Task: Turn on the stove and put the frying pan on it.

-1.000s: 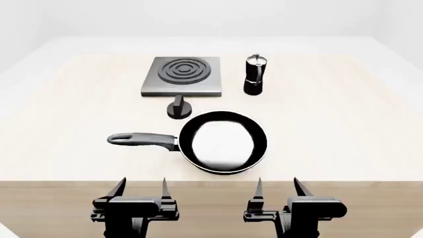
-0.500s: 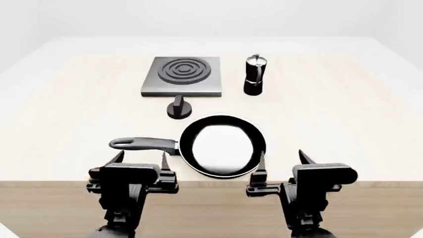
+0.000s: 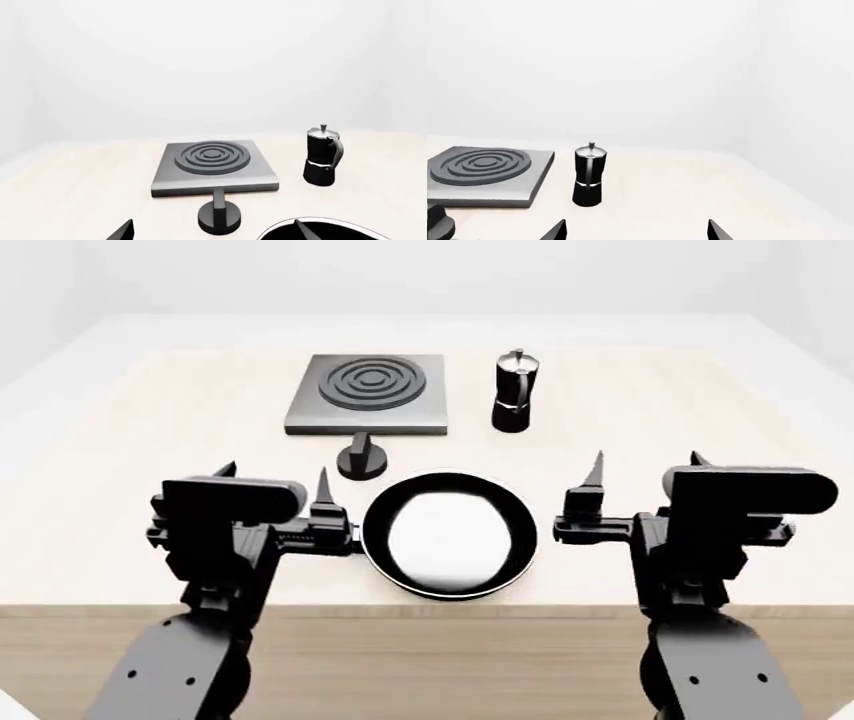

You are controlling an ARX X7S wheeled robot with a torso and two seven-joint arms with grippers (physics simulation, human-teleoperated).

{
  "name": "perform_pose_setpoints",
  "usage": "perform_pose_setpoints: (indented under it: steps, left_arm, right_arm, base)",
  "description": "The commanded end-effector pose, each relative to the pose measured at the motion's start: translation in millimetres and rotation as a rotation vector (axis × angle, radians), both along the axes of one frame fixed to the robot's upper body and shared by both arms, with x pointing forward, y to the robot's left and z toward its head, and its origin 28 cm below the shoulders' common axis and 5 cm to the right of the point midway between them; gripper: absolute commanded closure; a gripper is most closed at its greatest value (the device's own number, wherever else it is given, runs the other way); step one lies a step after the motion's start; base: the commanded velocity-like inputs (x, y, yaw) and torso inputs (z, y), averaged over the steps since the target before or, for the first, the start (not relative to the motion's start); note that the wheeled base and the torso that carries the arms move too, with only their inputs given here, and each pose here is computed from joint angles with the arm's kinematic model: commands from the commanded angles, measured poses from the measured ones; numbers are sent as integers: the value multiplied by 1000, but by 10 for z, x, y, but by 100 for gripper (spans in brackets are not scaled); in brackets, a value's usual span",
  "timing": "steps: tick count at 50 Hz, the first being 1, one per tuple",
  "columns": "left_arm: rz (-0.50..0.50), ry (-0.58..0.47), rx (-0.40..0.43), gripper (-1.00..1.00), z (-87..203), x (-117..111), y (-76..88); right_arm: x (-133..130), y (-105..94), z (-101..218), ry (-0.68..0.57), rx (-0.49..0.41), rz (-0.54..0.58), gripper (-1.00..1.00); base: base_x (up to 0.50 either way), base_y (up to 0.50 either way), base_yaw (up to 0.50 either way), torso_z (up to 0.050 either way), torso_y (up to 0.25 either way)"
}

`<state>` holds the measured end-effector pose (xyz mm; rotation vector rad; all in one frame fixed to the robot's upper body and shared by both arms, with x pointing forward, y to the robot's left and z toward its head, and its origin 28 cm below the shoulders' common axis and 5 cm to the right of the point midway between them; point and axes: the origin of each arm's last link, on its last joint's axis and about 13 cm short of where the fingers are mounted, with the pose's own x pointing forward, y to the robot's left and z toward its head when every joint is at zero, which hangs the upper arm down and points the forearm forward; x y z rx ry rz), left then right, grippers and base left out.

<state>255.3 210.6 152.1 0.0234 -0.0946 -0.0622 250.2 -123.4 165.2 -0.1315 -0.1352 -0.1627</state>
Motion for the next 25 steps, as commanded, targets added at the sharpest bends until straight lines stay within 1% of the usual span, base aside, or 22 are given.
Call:
perform_pose_setpoints:
  steps: [1, 2, 4, 8, 10, 11, 14, 25]
  left_arm:
    - [4, -9, -1, -100, 41, 19, 31]
    - [6, -10, -2, -100, 40, 23, 37]
    - [10, -12, 0, -100, 36, 28, 42]
    - [8, -16, -3, -100, 33, 22, 35]
    - [9, -17, 1, -100, 34, 25, 36]
    - [8, -18, 0, -100, 36, 28, 37]
    - [11, -19, 0, -100, 38, 43, 46]
    - [17, -12, 1, -100, 15, 53, 54]
  right_arm:
    - [-84, -522, 112, -56, 4, -427, -100]
    - [-124, -566, 100, -47, -21, -443, -100]
    - [-177, -615, 88, -43, -45, -466, -100]
    - [-336, -790, 122, -61, -19, -521, -100]
    - [-372, -822, 137, -65, -16, -531, -100]
    - [-392, -845, 147, -73, 0, -544, -100]
    - [-417, -880, 152, -77, 5, -556, -100]
    - [-363, -854, 102, -52, 1, -542, -100]
  base:
    - [0, 0, 0, 0, 0]
    - [0, 0, 0, 0, 0]
    - [0, 0, 0, 0, 0]
    - [0, 0, 0, 0, 0]
    - [0, 0, 0, 0, 0]
    - [0, 0, 0, 0, 0]
    - [464, 0, 0, 0, 0]
    - [500, 0, 0, 0, 0]
